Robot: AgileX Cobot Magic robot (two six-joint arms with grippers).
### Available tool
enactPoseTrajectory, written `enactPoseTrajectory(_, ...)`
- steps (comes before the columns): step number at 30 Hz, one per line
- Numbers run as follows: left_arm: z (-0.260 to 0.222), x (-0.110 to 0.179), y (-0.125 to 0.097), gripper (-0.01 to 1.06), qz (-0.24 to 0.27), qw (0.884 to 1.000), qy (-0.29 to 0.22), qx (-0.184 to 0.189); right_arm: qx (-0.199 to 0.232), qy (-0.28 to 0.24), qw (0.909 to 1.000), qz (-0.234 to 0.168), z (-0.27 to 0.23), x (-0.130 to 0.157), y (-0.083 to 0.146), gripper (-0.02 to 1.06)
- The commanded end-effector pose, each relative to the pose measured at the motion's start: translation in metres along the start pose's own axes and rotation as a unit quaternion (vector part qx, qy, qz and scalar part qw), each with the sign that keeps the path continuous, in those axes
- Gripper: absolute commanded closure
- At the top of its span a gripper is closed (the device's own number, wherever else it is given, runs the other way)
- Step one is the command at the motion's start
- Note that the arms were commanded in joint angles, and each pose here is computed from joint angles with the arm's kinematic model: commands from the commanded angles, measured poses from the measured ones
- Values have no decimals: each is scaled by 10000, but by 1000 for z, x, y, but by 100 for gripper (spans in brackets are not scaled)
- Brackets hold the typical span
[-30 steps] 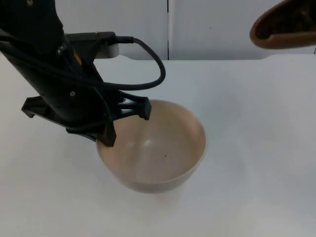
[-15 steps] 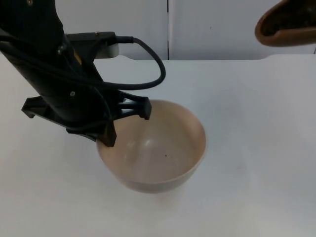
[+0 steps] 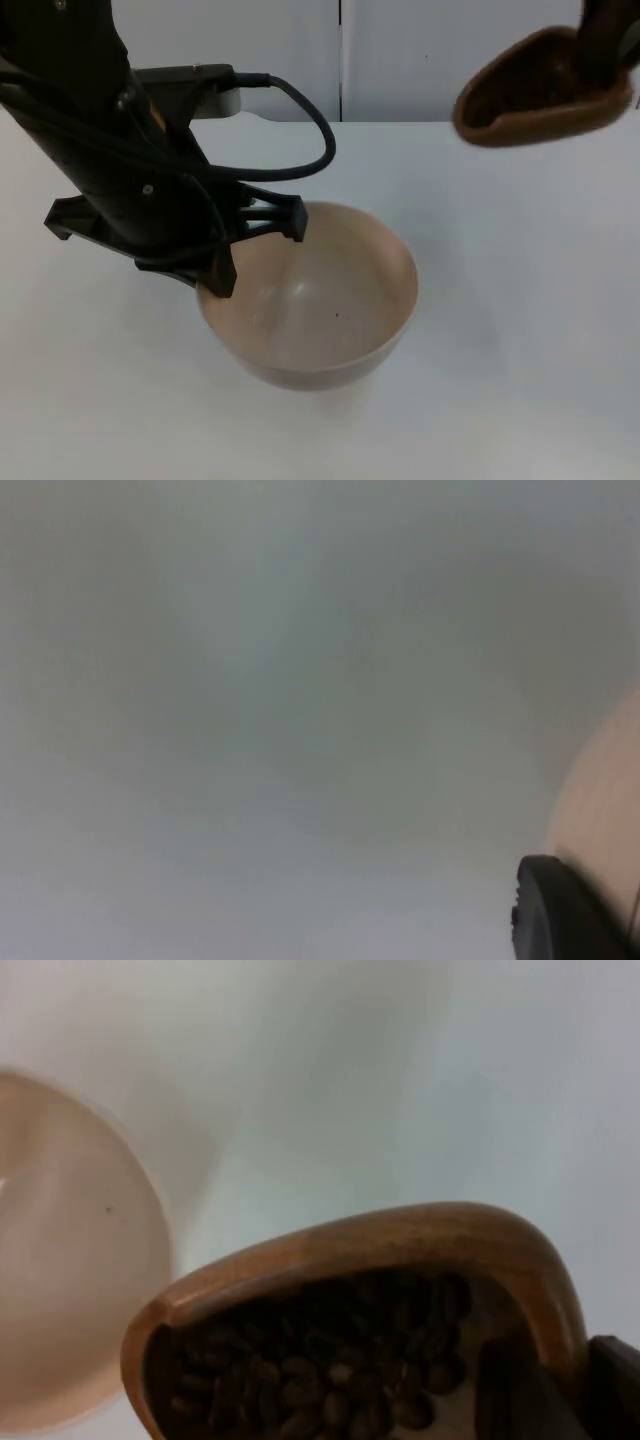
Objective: Pick up the bowl with the left hand and pour the coffee beans from the cup into the bowl with the right hand.
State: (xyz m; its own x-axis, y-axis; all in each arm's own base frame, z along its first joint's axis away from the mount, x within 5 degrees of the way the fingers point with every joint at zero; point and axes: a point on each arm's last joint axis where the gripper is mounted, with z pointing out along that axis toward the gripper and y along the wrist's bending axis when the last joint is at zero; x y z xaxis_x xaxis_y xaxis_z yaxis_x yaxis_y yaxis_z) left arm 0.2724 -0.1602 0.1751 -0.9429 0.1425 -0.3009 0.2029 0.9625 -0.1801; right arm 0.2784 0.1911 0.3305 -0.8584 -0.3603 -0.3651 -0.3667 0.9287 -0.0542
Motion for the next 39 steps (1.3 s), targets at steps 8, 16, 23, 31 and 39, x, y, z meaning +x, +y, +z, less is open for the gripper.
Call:
enactPoseTrajectory(8,-3,-4,-2,105,-91,9999,-123,70,360,-212,9976,-553,10,-25,50,105)
enactPoseTrajectory(16,-3,-4,-2,105,-91,9998,-141,74,559,-562,9924,-946,3,-30,74,105)
enactPoseTrajectory(23,-3,-4,-2,105,-91,9998,-132,72,936,-817,9827,-1373,-2,-29,83,105)
enactPoseTrajectory(31,-3,-4,-2,105,-91,9998,-132,72,1222,-1049,9646,-2087,-10,-24,100,105)
enactPoseTrajectory(39,-3,-4,-2,105,-91,9998,-141,74,1653,-1298,9438,-2552,-16,-24,105,105)
